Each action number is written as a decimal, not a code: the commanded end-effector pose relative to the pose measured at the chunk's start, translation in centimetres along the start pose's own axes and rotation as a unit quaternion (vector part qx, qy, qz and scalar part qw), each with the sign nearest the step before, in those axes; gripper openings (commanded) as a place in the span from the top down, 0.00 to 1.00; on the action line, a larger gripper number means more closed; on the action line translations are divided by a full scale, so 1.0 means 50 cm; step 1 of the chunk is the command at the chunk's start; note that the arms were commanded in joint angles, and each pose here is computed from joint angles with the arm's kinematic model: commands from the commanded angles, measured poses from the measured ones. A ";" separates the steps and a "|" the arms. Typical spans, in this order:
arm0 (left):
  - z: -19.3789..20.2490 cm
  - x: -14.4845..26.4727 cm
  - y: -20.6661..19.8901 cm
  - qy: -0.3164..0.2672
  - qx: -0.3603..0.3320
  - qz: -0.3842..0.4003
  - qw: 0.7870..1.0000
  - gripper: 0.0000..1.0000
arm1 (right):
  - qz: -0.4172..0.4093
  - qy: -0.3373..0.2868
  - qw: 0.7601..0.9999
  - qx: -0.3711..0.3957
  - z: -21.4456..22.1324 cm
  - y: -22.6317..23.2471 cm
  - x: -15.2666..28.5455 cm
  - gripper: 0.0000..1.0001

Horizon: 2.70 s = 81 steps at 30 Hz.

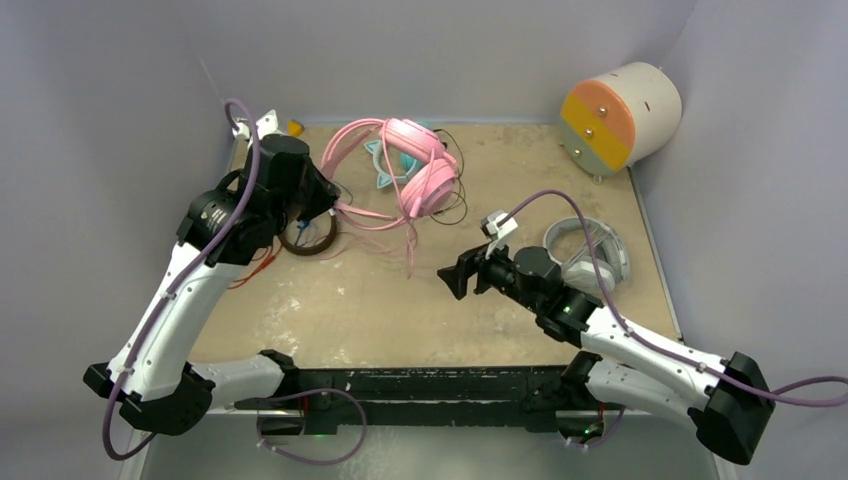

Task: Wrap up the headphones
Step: Wrap the headphones cable around the headphones.

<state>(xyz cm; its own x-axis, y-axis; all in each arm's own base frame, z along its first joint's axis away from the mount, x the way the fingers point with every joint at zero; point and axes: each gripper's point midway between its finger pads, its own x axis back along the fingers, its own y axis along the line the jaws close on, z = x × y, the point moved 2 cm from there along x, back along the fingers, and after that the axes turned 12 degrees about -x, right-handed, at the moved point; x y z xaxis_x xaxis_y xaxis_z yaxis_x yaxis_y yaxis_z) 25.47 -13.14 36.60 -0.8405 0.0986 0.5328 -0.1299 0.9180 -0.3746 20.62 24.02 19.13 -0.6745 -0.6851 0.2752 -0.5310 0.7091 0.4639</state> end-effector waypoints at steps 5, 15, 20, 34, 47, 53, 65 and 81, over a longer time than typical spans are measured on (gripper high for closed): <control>-0.056 0.072 -0.062 -0.002 -0.010 0.084 0.996 1.00 | -0.186 -0.057 0.978 0.069 -0.040 0.115 -0.026 0.08; -0.081 0.128 -0.070 -0.019 -0.013 0.121 0.992 1.00 | -0.157 -0.081 0.983 0.052 -0.023 0.087 -0.128 0.05; -0.081 0.135 -0.073 -0.016 -0.012 0.127 0.992 1.00 | -0.175 -0.085 0.980 0.052 -0.010 0.094 -0.190 0.06; -0.073 0.145 -0.071 -0.008 0.010 0.134 0.991 1.00 | -0.211 -0.054 0.976 0.002 0.030 0.111 -0.271 0.68; -0.069 0.186 -0.066 -0.016 0.025 0.167 0.985 1.00 | -0.068 -0.041 0.982 -0.171 0.047 -0.083 -0.235 1.00; -0.062 0.209 -0.080 -0.006 0.020 0.204 0.979 1.00 | -0.012 -0.010 0.985 -0.174 0.049 -0.118 -0.248 1.00; 0.044 0.264 -0.132 0.075 -0.083 0.390 0.914 1.00 | 0.021 0.049 0.971 -0.234 0.046 -0.178 -0.255 1.00; 0.239 0.067 -0.033 0.176 -0.219 0.308 0.909 1.00 | 0.086 0.007 0.979 -0.186 -0.161 -0.197 -0.093 1.00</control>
<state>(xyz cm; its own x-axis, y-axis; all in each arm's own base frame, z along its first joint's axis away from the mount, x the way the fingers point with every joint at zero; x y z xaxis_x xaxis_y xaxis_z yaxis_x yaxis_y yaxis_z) 15.84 -18.18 29.30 -0.4284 0.6366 0.6413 0.4870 0.7604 -0.4296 33.94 19.79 15.80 -0.7212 -0.5695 0.3944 -0.1210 0.6642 0.7377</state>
